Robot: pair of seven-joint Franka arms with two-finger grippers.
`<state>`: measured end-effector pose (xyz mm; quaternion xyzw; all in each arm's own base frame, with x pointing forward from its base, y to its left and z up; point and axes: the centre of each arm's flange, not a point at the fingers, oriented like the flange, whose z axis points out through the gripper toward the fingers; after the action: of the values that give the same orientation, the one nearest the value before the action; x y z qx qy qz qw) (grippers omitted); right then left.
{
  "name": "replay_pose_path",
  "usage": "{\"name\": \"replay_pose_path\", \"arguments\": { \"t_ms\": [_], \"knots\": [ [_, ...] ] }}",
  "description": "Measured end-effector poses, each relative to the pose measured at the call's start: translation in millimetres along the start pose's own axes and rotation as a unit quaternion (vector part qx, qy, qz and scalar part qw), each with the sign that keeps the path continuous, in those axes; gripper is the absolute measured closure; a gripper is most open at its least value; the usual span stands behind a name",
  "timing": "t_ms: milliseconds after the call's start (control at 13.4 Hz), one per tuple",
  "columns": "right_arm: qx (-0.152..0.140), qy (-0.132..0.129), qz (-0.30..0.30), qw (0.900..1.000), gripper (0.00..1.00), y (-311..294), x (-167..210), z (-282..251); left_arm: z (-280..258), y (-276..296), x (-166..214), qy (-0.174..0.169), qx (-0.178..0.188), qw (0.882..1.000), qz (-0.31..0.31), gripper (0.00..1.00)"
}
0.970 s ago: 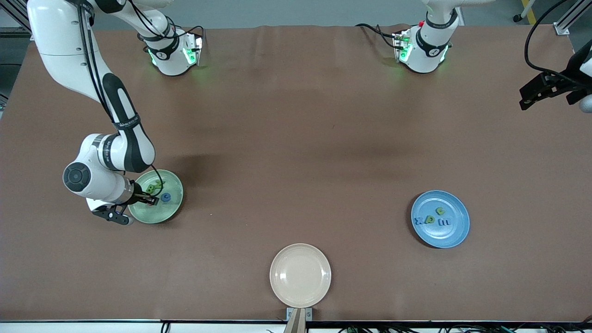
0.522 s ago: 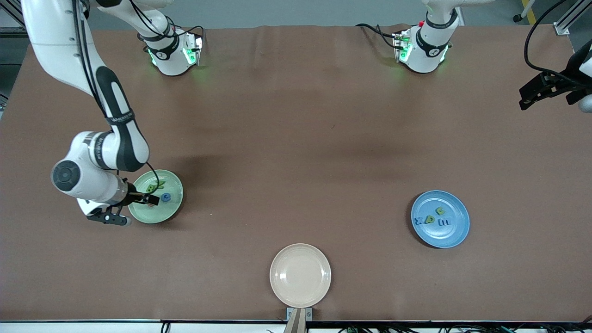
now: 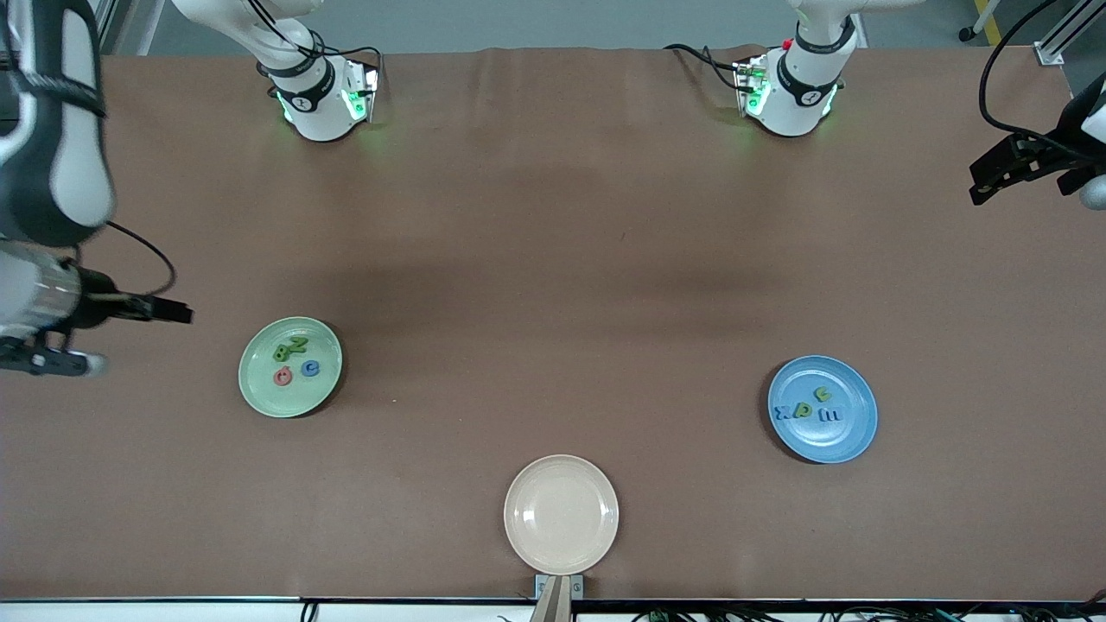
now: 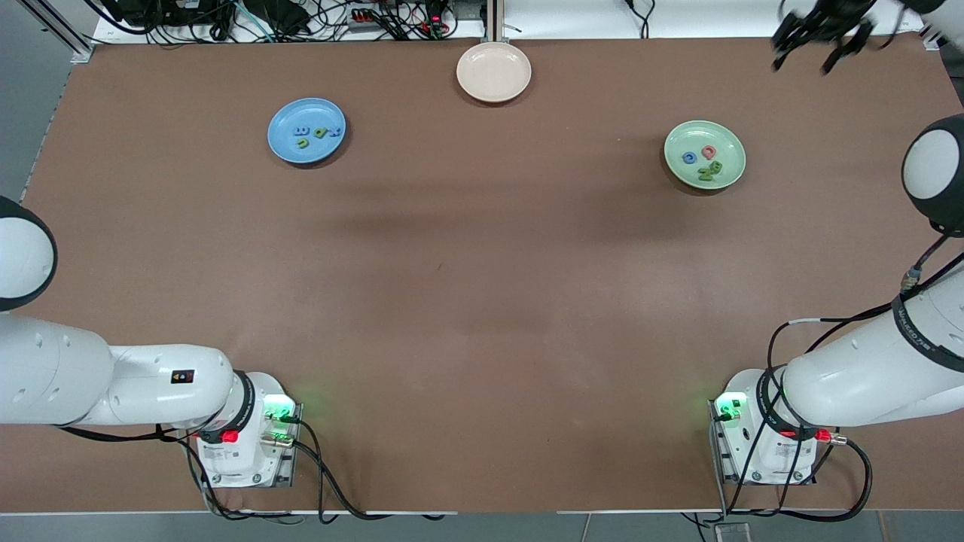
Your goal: Sort upper and lower case letters into plates
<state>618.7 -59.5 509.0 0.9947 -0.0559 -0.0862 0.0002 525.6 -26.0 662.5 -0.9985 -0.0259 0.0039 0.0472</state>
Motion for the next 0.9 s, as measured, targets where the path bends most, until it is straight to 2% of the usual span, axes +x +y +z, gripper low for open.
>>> {"name": "replay_pose_path", "arguments": {
  "t_ms": [224,522,597,821,896],
  "knots": [
    [-0.013,0.013,-0.001,1.000,0.00,0.4,-8.1,-46.6,0.1,0.3,0.0,0.000,0.000,1.000,0.019,0.00],
    [-0.016,0.019,-0.003,1.000,0.00,-2.8,-3.8,-51.0,-0.6,2.8,0.5,0.004,0.000,1.000,0.029,0.00],
    [-0.016,0.017,-0.003,1.000,0.00,-3.4,-4.2,-51.5,-1.4,5.3,0.9,0.007,0.000,1.000,0.030,0.00],
    [-0.012,-0.015,-0.003,1.000,0.00,-4.4,-13.9,-53.3,-1.6,9.0,0.9,0.008,-0.001,1.000,0.024,0.00],
    [-0.010,-0.012,-0.003,1.000,0.00,-3.7,-17.5,-59.6,-1.3,9.7,0.8,0.008,-0.003,1.000,0.022,0.00]
  ]
}}
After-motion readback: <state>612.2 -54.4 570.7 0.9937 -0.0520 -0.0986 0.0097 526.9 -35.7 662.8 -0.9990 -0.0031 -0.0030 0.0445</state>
